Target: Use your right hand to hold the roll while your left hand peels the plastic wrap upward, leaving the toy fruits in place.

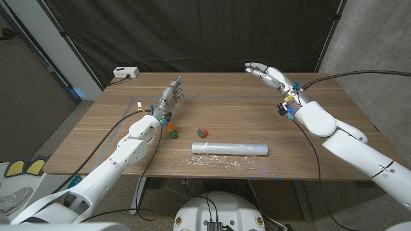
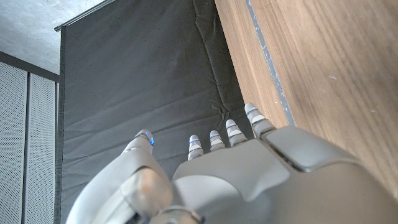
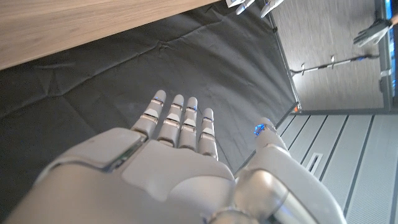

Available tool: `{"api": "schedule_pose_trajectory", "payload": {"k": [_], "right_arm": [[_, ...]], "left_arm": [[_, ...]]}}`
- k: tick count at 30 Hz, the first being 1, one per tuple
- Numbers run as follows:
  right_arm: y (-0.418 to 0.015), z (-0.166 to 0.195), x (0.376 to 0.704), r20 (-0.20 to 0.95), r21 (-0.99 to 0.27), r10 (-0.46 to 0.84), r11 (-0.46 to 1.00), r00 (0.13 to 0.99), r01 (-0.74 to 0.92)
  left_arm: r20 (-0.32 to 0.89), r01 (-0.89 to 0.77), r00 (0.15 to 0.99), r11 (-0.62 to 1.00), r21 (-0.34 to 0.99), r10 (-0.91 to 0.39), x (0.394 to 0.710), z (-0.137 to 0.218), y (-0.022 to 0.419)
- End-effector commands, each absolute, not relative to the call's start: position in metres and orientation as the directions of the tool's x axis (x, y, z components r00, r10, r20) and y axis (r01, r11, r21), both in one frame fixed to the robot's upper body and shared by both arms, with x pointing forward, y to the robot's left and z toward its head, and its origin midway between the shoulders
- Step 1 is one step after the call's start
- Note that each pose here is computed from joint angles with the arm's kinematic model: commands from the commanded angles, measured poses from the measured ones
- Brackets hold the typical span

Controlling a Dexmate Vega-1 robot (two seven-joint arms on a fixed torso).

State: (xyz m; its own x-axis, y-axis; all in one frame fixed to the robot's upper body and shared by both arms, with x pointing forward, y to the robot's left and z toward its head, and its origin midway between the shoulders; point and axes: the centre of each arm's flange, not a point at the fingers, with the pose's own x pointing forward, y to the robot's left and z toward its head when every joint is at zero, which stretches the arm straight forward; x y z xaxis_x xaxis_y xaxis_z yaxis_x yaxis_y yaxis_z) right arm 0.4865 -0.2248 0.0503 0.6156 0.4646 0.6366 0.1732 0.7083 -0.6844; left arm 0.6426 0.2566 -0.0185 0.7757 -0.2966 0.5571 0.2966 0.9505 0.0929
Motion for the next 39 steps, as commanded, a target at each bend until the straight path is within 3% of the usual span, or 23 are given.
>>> {"api": "schedule_pose_trajectory", "payload": {"k": [1,39], "right_arm": [[-0.21,0.048,0.465,0.575,-0.772,0.51,0.597,0.64,0.218],[-0.18,0.037,0.43,0.321,-0.936,0.573,0.315,0.754,0.159]], "left_arm": [[0.552,0.31,0.771,0.944,0.113,-0.319,0.641,-0.016,0.252],[0.532,0.37,0.751,0.917,0.152,-0.391,0.641,-0.015,0.231]]}}
